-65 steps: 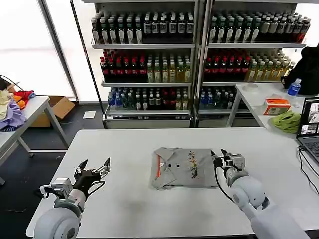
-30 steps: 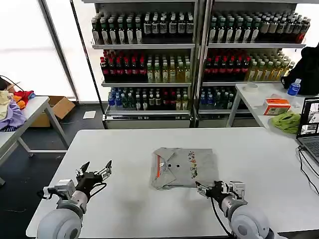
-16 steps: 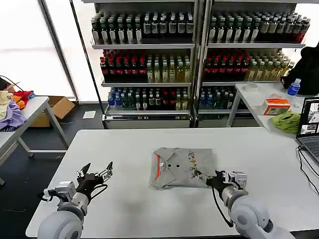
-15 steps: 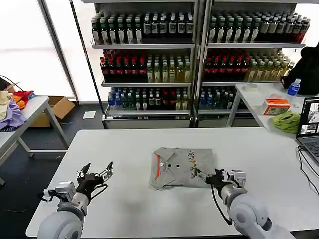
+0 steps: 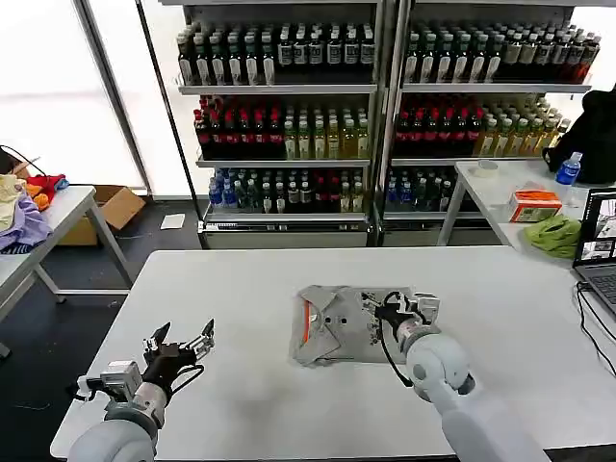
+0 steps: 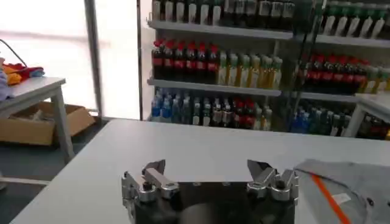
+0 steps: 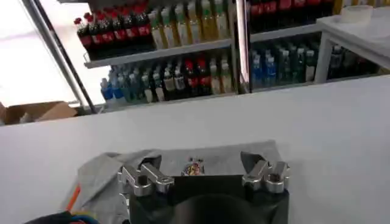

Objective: Fold and organize the clothes.

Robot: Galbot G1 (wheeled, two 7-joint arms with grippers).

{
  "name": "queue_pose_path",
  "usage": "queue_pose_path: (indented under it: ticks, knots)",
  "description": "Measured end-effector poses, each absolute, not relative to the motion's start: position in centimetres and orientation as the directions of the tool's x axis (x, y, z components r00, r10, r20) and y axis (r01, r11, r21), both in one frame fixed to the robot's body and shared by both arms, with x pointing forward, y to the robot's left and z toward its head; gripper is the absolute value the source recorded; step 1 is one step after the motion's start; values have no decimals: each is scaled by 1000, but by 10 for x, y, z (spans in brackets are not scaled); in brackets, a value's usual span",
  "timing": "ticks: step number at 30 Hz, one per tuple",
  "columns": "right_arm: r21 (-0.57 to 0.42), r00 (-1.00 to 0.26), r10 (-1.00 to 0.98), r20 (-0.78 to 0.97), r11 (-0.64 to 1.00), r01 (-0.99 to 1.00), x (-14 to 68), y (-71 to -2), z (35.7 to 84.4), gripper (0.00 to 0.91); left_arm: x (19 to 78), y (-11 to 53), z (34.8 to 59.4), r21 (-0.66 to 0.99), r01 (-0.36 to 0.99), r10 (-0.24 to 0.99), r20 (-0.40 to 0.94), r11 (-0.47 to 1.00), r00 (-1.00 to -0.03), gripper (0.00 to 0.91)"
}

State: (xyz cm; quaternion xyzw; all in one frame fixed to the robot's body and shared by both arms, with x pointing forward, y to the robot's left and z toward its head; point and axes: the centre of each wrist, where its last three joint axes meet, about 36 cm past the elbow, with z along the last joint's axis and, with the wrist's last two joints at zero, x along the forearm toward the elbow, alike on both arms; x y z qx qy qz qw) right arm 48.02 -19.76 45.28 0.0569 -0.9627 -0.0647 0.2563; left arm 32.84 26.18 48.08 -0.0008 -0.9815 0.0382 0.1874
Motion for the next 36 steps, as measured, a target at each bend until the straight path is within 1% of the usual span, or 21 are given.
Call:
queue_pose_path:
  ticks: [13, 26, 30, 36]
  knots:
    - [102, -847, -71, 526, 995, -20, 512, -197, 430, 907, 327, 261, 477, -79, -11, 20, 380, 997, -925, 907]
    - [82, -832, -49, 552, 997, -5, 518, -197, 413, 907, 323, 262, 478, -83, -19, 14, 376, 996, -926, 907]
    - [65, -846, -32, 533, 998, 3, 516, -202, 418, 907, 321, 263, 481, -90, -26, 9, 366, 996, -930, 907]
    - [33, -898, -12, 440, 999, 3, 508, -215, 449, 907, 317, 261, 484, -103, -30, 6, 334, 994, -942, 907]
